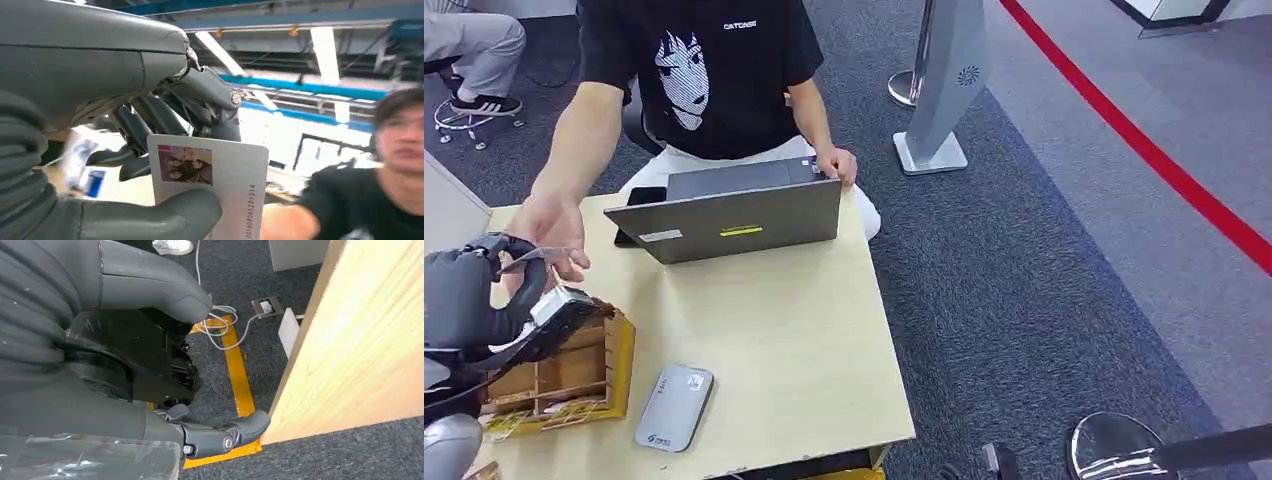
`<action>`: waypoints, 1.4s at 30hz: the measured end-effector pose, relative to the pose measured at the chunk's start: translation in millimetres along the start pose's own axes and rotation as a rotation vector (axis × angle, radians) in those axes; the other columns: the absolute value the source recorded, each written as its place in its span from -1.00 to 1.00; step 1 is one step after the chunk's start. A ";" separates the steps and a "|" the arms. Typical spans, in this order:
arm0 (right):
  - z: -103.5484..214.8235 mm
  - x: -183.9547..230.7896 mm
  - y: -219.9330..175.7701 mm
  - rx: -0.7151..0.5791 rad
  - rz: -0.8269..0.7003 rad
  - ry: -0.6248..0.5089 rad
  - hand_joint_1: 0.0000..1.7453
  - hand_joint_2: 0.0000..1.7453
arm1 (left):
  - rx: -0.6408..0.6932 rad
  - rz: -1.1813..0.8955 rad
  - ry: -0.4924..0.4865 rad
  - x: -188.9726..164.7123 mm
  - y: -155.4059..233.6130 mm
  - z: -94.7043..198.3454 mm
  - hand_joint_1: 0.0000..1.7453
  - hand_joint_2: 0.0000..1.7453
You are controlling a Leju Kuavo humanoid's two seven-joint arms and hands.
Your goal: Pass the card to the sensor for recognition and then transmit it.
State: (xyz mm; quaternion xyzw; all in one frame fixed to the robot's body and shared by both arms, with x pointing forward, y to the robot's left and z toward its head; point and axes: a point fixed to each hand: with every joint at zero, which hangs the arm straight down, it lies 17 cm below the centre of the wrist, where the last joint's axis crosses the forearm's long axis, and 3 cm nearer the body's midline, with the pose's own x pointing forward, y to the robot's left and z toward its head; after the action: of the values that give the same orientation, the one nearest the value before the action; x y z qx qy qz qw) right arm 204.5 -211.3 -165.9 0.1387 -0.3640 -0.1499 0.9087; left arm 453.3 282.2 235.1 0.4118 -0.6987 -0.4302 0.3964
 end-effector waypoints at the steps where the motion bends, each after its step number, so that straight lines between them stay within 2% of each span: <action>1: -0.4 -0.3 0.6 0.000 0.003 0.001 -1.00 1.00 | 0.000 -0.003 0.013 -5.8 -1.0 0.5 1.00 1.00; 3: -1.4 0.8 0.7 0.002 0.004 -0.002 -1.00 1.00 | -0.001 -0.007 0.035 -17.8 -4.7 3.0 1.00 1.00; 4: -1.8 1.0 0.4 0.004 0.009 -0.002 -1.00 1.00 | -0.003 -0.006 0.046 -21.9 -6.7 4.9 -1.00 1.00; 9: -2.0 -2.3 -2.6 -0.010 0.015 0.013 -1.00 1.00 | -0.004 -0.001 0.083 -34.6 -14.3 15.5 -1.00 1.00; 13: -0.7 -3.7 -5.0 -0.020 0.004 0.011 -1.00 1.00 | 0.013 0.039 0.064 -28.2 -21.1 31.1 -1.00 1.00; 21: 7.6 -7.4 -9.3 -0.033 -0.010 0.000 -1.00 1.00 | 0.022 0.092 -0.061 19.9 -24.2 77.3 -1.00 1.00; 29: 18.0 -4.7 -27.0 -0.012 0.038 -0.007 -1.00 1.00 | -0.100 -0.014 -0.193 66.3 -48.3 136.9 -1.00 1.00; 36: 18.8 4.4 -41.4 -0.027 0.063 -0.022 -1.00 1.00 | -0.253 -0.004 -0.214 82.2 -85.8 176.8 -1.00 1.00; 42: 18.2 9.3 -45.8 -0.033 0.070 -0.032 -1.00 1.00 | -0.317 -0.048 -0.181 74.2 -107.0 200.5 -1.00 1.00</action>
State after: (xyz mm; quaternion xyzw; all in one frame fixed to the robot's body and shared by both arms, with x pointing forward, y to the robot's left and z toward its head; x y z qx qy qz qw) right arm 190.3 -259.4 -164.0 0.1085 -0.3805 -0.1262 0.9097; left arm 270.6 238.2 87.4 0.3204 -0.6450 -0.5796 0.3812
